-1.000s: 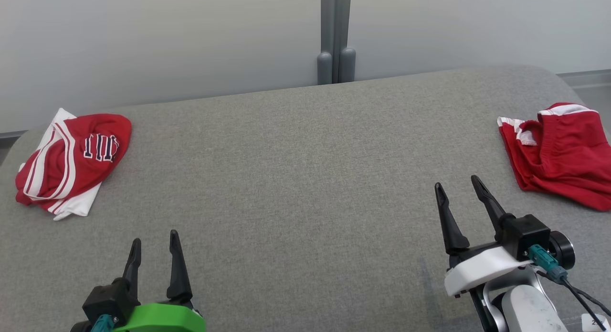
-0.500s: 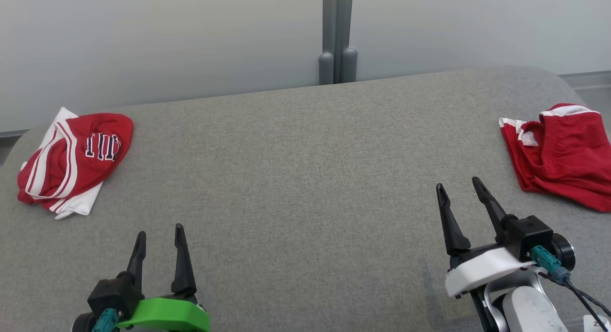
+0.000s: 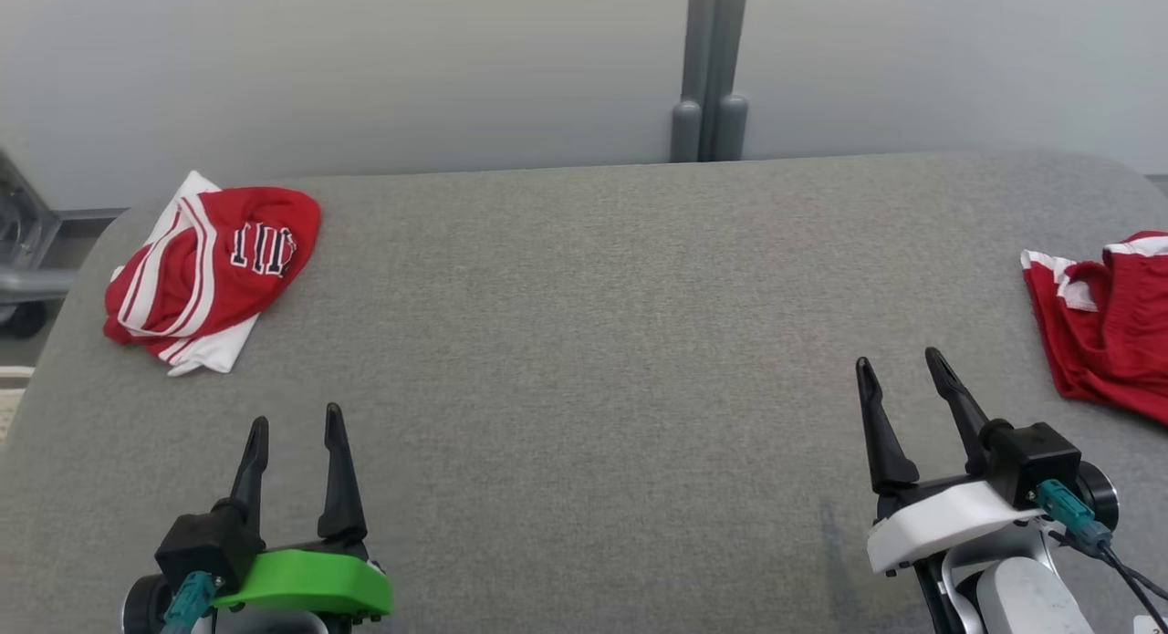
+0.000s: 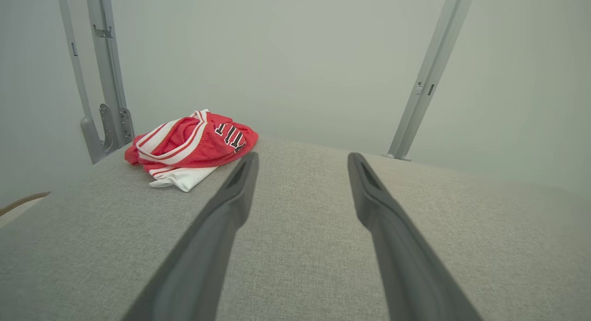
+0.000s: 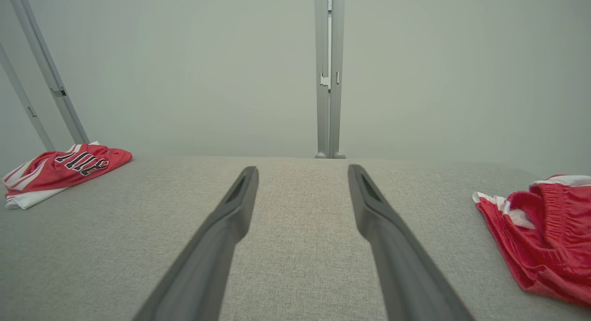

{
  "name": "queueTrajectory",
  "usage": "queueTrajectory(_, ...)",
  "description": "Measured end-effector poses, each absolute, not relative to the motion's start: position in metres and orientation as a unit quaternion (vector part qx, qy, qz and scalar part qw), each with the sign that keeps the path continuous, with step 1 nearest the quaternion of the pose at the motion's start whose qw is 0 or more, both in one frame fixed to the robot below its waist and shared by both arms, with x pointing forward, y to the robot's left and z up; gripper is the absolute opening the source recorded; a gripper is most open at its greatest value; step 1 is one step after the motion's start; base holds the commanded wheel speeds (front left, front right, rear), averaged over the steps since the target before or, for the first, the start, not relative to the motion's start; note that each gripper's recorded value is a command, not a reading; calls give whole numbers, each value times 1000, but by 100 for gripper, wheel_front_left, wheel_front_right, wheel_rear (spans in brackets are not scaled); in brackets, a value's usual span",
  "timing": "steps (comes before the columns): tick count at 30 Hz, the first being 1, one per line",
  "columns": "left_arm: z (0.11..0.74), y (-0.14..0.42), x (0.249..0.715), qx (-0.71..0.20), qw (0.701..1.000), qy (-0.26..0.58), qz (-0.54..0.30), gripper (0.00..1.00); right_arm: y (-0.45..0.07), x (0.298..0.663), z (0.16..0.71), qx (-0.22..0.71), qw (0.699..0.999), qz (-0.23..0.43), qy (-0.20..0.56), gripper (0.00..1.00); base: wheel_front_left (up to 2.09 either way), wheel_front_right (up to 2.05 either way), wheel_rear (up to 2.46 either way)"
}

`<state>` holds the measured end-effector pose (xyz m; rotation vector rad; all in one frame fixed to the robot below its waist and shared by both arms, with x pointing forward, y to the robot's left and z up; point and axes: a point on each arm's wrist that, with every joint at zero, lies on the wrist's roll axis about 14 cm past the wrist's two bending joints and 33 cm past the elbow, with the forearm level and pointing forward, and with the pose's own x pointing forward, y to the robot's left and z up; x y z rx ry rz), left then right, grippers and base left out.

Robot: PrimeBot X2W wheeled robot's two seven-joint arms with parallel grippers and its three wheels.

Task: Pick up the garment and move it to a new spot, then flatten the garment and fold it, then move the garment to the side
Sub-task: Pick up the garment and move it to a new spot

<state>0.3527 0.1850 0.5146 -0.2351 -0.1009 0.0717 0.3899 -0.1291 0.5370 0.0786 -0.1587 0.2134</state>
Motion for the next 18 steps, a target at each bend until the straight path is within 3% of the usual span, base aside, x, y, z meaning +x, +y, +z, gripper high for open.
queueTrajectory(18,509,270,291,-107,977,-57,177,100,-26,404,544,57,963,248,-86,100,0,0,0)
